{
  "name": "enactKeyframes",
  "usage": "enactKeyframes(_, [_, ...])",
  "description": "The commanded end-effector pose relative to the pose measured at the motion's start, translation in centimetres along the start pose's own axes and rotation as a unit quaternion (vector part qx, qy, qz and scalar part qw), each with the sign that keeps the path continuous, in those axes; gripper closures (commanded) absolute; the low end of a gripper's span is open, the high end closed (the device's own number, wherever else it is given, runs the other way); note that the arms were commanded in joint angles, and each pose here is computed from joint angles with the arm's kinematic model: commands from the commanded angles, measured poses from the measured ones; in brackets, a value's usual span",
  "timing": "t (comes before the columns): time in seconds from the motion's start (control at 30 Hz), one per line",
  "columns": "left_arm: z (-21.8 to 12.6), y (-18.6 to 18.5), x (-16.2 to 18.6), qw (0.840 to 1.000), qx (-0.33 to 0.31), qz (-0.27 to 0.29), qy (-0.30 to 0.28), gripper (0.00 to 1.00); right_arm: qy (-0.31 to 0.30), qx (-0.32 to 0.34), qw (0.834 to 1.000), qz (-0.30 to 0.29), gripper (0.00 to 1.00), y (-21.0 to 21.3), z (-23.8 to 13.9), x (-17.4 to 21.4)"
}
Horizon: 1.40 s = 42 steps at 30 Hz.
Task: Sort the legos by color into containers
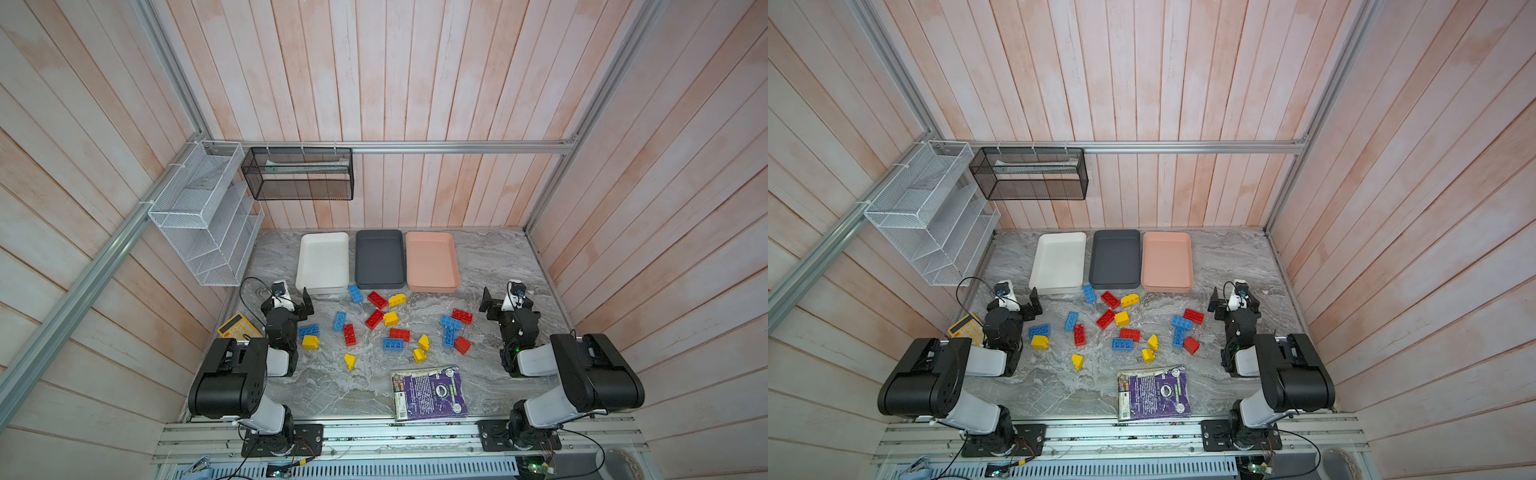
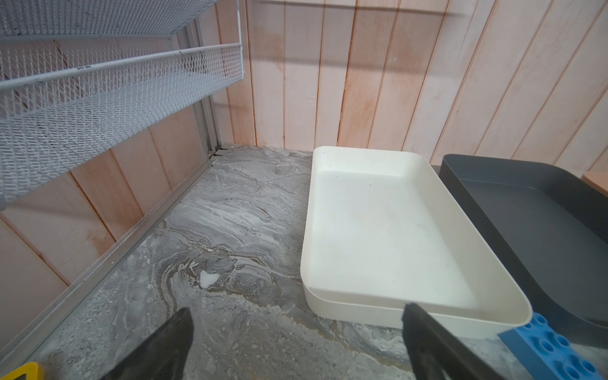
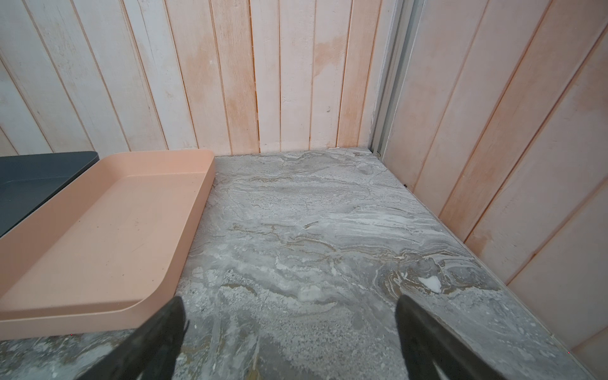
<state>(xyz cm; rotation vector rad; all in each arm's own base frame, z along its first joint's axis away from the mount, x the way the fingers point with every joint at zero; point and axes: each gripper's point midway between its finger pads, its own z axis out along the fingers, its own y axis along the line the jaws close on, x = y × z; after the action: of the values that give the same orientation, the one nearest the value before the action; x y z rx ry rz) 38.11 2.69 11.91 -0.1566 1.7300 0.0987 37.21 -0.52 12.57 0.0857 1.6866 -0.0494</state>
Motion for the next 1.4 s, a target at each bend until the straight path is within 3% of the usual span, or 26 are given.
enactKeyframes(0.0, [0.2,-0.2,-1.1,1.000,0.006,-0.005,-0.014,0.00,-0.011,0.010,1.000,-0.002,0.01,-0.3,0.1,-0.7])
enactKeyframes(0.07, [0.4,-0.1,-1.6,1.000,-0.004,-0.003,-0.018,0.00,-0.012,0.070,0.997,0.012,0.01,-1.7,0.1,-1.8])
enactKeyframes(0.13, [1.0,0.0,-2.4,1.000,-0.030,0.009,0.001,0.00,0.034,0.084,0.996,0.023,0.00,-1.9,1.0,-2.2])
enactKeyframes(0.23, [2.1,0.7,-4.5,0.993,-0.108,0.017,0.044,0.00,0.043,0.083,0.994,0.056,0.00,-1.6,0.9,-4.2])
enactKeyframes(0.37, [2.3,-2.4,-7.6,0.991,-0.070,-0.014,0.110,0.00,0.047,0.071,0.991,0.100,0.00,-0.4,0.2,-7.1])
enactKeyframes(0.5, [0.2,-4.4,-9.3,0.981,-0.058,-0.049,0.181,0.00,0.033,0.041,0.992,0.113,0.00,2.4,-1.8,-10.6])
enactKeyframes(0.63, [-3.0,-6.6,-10.7,0.978,-0.028,-0.062,0.199,0.00,0.080,-0.001,0.989,0.127,0.00,5.4,-2.8,-11.3])
enactKeyframes(0.83, [-7.4,-9.5,-10.4,0.969,0.019,-0.050,0.242,0.00,0.168,-0.044,0.978,0.117,0.01,9.1,-4.7,-7.4])
enactKeyframes(1.03, [-10.0,-10.0,-9.4,0.962,0.047,-0.041,0.265,0.00,0.260,-0.061,0.960,0.087,0.10,10.6,-6.7,-1.2])
enactKeyframes(1.17, [-10.5,-9.8,-9.6,0.966,0.060,-0.028,0.251,0.00,0.300,-0.071,0.949,0.065,0.30,11.6,-7.7,1.5])
enactKeyframes(1.27, [-10.6,-9.9,-9.5,0.968,0.069,-0.016,0.243,0.00,0.334,-0.074,0.938,0.053,0.37,12.7,-8.5,3.3])
enactKeyframes(1.37, [-10.6,-9.8,-8.4,0.967,0.073,-0.010,0.245,0.00,0.361,-0.073,0.929,0.041,0.38,13.6,-9.3,4.6])
